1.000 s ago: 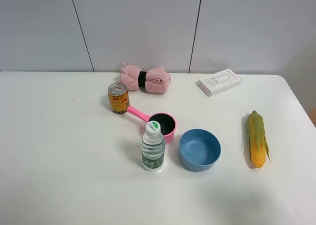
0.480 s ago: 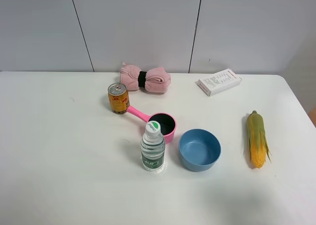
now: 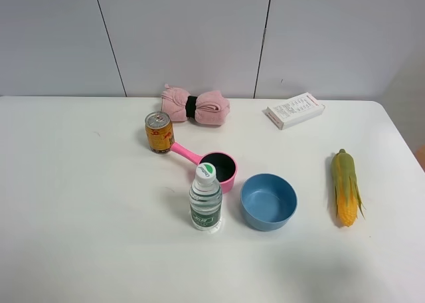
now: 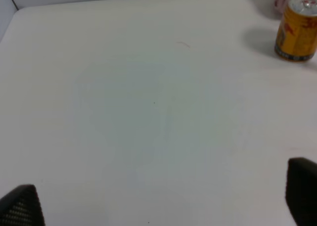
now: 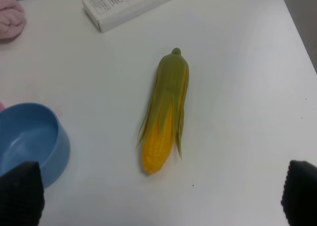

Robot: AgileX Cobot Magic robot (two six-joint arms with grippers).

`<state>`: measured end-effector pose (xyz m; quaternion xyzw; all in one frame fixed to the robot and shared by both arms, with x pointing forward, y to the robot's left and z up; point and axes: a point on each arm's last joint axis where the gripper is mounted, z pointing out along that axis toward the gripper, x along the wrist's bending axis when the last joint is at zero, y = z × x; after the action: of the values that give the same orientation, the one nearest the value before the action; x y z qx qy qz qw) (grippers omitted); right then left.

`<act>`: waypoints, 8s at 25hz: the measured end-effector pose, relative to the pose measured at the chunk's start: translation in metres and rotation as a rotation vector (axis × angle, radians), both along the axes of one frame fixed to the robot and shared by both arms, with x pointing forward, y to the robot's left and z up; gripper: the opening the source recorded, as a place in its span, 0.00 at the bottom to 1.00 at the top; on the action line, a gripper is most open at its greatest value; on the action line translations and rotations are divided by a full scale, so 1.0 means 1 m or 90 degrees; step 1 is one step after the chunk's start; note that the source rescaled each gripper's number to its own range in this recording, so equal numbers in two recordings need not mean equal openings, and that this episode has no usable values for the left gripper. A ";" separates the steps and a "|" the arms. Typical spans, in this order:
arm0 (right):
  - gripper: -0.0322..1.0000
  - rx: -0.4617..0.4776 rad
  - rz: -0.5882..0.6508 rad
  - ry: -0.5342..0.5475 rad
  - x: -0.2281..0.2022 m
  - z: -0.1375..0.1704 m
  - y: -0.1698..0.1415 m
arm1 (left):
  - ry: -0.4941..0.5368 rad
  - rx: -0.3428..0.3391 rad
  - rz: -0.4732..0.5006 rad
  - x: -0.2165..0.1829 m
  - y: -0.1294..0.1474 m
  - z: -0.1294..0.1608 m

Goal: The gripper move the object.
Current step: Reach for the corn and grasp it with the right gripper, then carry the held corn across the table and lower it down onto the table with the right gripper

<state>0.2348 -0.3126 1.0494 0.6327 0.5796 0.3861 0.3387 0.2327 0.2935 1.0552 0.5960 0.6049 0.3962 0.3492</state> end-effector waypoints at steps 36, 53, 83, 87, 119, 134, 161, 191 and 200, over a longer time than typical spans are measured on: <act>1.00 -0.063 -0.113 0.079 0.049 0.094 -0.009 | 0.000 0.000 0.000 0.000 0.000 0.000; 0.80 -0.030 -0.061 0.344 0.187 0.083 0.023 | 0.000 0.000 0.000 0.000 0.000 0.000; 0.80 -0.026 0.090 0.586 0.307 -0.061 0.003 | 0.000 0.000 0.000 0.000 0.000 0.000; 0.80 -0.009 0.080 0.603 0.313 -0.076 -0.007 | 0.000 0.000 0.000 0.000 0.000 0.000; 0.03 0.018 0.069 0.668 0.336 -0.156 0.003 | 0.000 0.000 0.000 0.000 0.000 0.000; 0.03 0.025 0.079 0.642 0.338 -0.103 0.005 | 0.000 0.000 0.000 0.000 0.000 0.000; 0.03 -0.135 0.479 0.268 0.335 0.091 0.206 | 0.000 0.000 0.000 0.000 0.000 0.000; 0.03 -0.290 0.783 0.145 0.302 0.022 0.379 | 0.000 0.000 0.000 0.000 0.000 0.000; 0.03 -0.261 0.793 0.172 0.312 -0.012 0.399 | 0.000 0.000 0.000 0.000 0.000 0.000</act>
<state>0.5467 0.0862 1.0374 0.1454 0.9356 0.3088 0.0899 0.2327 0.2935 1.0552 0.5960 0.6049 0.3962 0.3492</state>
